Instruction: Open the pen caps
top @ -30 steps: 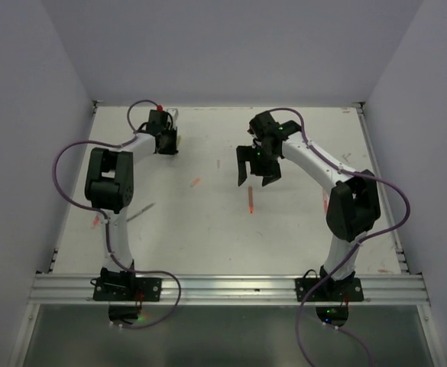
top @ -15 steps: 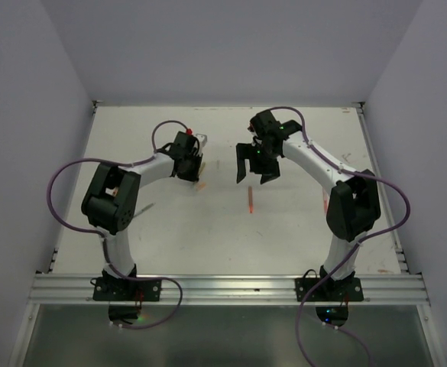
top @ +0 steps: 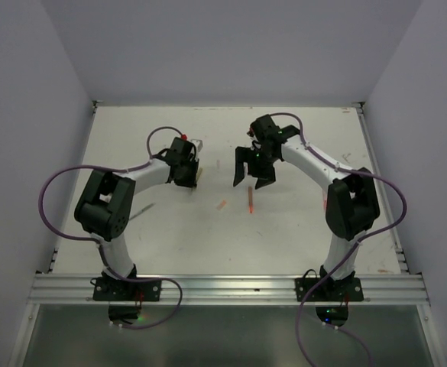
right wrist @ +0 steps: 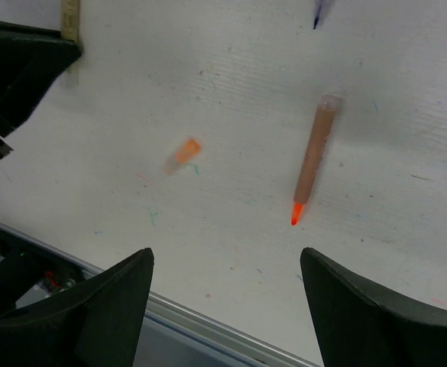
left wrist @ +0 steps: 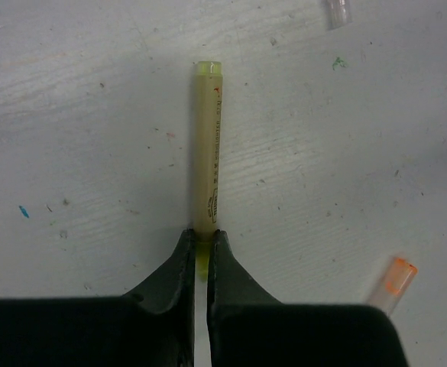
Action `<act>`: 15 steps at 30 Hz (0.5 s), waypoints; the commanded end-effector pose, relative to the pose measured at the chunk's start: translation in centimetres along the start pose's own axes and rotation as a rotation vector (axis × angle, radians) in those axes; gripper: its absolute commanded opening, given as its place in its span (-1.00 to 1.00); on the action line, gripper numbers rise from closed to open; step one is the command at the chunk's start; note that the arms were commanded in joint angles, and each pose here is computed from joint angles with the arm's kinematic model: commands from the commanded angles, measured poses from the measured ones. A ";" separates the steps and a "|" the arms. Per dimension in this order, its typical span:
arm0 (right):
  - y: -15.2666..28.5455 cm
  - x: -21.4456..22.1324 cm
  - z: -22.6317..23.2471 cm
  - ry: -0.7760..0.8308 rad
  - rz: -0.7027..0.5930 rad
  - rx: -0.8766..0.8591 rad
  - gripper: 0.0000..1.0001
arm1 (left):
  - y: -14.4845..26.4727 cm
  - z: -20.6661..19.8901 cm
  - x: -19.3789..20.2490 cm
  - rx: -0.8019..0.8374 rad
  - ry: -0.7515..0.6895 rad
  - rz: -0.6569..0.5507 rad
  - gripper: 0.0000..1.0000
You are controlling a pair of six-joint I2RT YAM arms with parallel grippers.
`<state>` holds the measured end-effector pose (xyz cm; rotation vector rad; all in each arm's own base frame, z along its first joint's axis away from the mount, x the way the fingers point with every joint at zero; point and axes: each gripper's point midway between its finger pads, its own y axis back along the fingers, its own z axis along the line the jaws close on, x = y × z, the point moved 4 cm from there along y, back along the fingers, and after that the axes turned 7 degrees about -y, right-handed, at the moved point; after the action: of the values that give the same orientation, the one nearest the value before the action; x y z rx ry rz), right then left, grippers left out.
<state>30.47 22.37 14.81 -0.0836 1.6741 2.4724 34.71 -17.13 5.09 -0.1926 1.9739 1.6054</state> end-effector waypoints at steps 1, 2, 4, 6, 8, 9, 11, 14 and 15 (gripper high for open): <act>-1.5 0.6 2.0 -0.034 0.059 -0.130 0.61 | 1.0 -1.4 2.8 0.066 0.039 0.105 -1.00; -1.8 0.8 2.5 -0.040 0.067 -0.165 0.59 | 1.2 -1.5 2.8 0.072 0.036 0.106 -1.00; -3.3 1.4 3.1 -0.085 0.122 -0.238 0.53 | 1.6 -1.8 2.8 0.085 0.035 0.112 -1.00; -4.3 1.9 3.1 -0.105 0.144 -0.245 0.37 | 2.0 -2.0 2.8 0.100 0.038 0.110 -1.00; -5.3 3.2 2.7 -0.136 0.179 -0.249 0.23 | 2.3 -2.3 2.8 0.116 0.043 0.108 -1.00; -5.7 3.8 2.3 -0.145 0.189 -0.232 0.21 | 2.3 -2.4 2.9 0.120 0.042 0.108 -1.00; -5.9 4.3 1.8 -0.150 0.187 -0.200 0.20 | 2.5 -2.4 2.9 0.121 0.035 0.104 -1.00; -5.8 4.8 1.1 -0.157 0.182 -0.172 0.20 | 2.6 -2.4 3.0 0.121 0.032 0.105 -1.00; -5.7 5.0 0.8 -0.160 0.188 -0.152 0.19 | 2.6 -2.4 3.1 0.124 0.031 0.107 -1.00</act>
<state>26.16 25.29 7.72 0.2880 1.5538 2.6553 31.35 -17.81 5.30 -0.0911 2.0988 1.5634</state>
